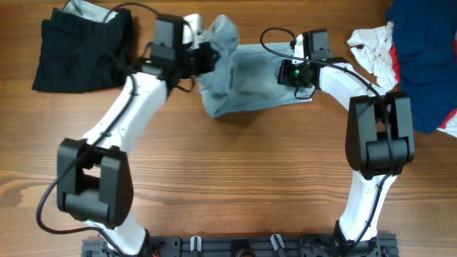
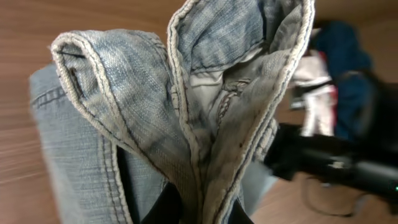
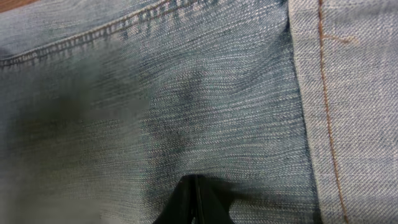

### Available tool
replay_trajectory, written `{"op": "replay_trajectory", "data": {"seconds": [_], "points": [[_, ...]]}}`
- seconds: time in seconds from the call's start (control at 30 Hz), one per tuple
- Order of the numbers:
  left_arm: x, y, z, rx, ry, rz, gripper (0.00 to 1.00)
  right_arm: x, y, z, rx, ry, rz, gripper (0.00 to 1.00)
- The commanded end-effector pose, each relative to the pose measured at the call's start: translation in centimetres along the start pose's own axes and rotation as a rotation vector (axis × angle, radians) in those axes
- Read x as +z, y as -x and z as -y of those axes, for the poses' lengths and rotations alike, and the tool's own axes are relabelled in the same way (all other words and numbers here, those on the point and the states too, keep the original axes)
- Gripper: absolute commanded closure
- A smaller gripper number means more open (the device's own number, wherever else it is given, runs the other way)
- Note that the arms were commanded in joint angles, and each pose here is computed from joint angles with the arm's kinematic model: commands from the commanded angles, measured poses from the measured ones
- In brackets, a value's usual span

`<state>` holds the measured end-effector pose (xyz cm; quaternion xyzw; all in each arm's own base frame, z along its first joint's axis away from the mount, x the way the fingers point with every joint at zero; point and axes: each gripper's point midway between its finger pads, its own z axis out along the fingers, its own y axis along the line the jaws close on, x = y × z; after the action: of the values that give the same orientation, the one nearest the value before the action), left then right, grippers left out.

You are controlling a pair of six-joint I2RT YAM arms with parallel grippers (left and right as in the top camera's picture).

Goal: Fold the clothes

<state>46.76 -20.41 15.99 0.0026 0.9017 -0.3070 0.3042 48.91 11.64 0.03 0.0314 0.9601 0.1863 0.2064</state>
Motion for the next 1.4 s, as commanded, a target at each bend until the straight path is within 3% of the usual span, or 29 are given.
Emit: {"op": "replay_trajectory", "data": {"seconds": [0.0,0.27,0.57,0.73,0.93,1.17,1.37], "points": [[-0.2,1.0,3.9,-0.008,-0.022,0.072,0.96,1.9,-3.3,-0.6,0.030,0.058,-0.105,0.96],[-1.7,2.7,4.2,0.018,0.021,0.078,0.96,-5.7,2.3,-1.0,0.028,0.093,0.067,0.96],[-2.6,4.1,5.8,0.067,0.045,0.114,0.96,-5.2,1.9,2.0,0.056,0.019,0.049,0.96],[-3.9,4.7,3.7,0.079,0.201,0.124,0.96,-2.6,0.0,3.5,0.070,-0.008,-0.019,0.96],[-8.8,7.7,1.0,0.115,0.388,0.141,0.96,-1.3,-0.9,3.8,0.074,-0.005,-0.046,0.96],[-13.3,9.0,-5.2,0.040,0.511,0.110,0.96,-1.4,-0.9,3.7,0.065,0.003,-0.049,0.96],[-15.0,8.4,-8.4,0.034,0.573,0.056,0.96,-1.5,-0.9,1.1,0.057,0.135,-0.058,0.96]]}}
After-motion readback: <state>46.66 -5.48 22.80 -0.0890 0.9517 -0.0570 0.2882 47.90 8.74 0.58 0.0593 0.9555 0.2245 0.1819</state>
